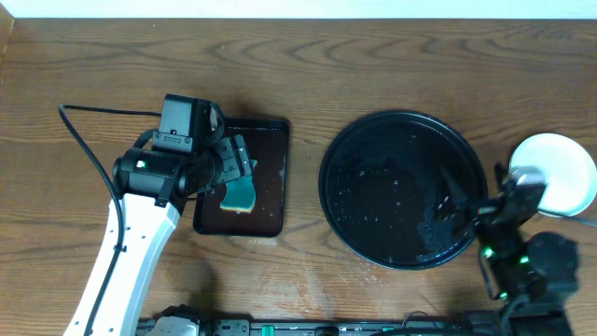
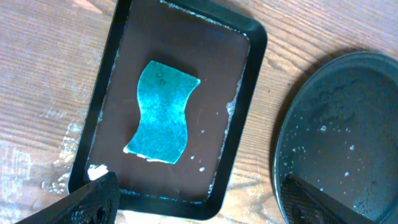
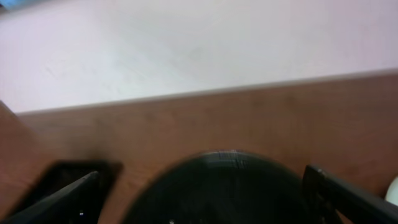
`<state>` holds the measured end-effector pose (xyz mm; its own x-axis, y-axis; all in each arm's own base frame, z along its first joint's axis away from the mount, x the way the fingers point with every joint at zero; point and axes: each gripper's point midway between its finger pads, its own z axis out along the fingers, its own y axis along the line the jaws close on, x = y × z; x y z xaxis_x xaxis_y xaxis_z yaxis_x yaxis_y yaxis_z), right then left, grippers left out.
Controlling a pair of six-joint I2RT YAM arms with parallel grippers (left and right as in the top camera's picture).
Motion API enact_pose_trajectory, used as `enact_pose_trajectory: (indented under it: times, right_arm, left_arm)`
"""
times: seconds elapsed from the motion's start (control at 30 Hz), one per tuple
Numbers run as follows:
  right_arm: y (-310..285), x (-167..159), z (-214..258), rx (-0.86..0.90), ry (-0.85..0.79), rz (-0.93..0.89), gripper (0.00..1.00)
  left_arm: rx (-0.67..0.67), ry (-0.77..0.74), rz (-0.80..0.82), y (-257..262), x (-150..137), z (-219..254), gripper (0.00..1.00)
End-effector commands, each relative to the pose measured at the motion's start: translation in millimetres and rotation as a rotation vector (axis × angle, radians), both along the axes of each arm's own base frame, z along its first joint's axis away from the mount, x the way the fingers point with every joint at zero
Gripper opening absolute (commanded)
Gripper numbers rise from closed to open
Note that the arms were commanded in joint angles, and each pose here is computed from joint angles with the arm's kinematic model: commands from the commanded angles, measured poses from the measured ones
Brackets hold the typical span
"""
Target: Clean dirty plates on tray and stack at the side
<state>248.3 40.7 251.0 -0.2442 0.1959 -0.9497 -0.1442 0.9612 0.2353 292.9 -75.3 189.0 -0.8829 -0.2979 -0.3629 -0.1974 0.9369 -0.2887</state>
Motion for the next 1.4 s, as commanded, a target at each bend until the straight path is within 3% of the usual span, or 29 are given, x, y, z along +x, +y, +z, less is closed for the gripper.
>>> enact_pose_trajectory:
  times: [0.0,0.23,0.43,0.53,1.37]
  right_arm:
    - [-2.9,-9.1,-38.2,0.011,0.008,-0.022,0.99]
    - [-6.4,-19.1,-76.5,0.004,-0.058,-0.052,0.99]
    - [-7.1,-9.1,-94.4,0.006,-0.084,-0.068,0.99]
    - [-4.3,-4.6,-93.2,0.017,-0.141,-0.060,0.99]
    - [3.4,-6.1,-93.3,0.019,-0.137,-0.027,0.99]
  left_arm:
    - [0.001,-0.005,0.007,1.4,2.3,2.7,0.83]
    - [0.001,-0.005,0.007,1.4,2.3,2.7,0.83]
    - [0.001,-0.005,0.007,1.4,2.3,2.7,0.83]
    - [0.001,-0.005,0.007,1.4,2.3,2.7,0.83]
    - [0.001,-0.005,0.007,1.4,2.3,2.8,0.83]
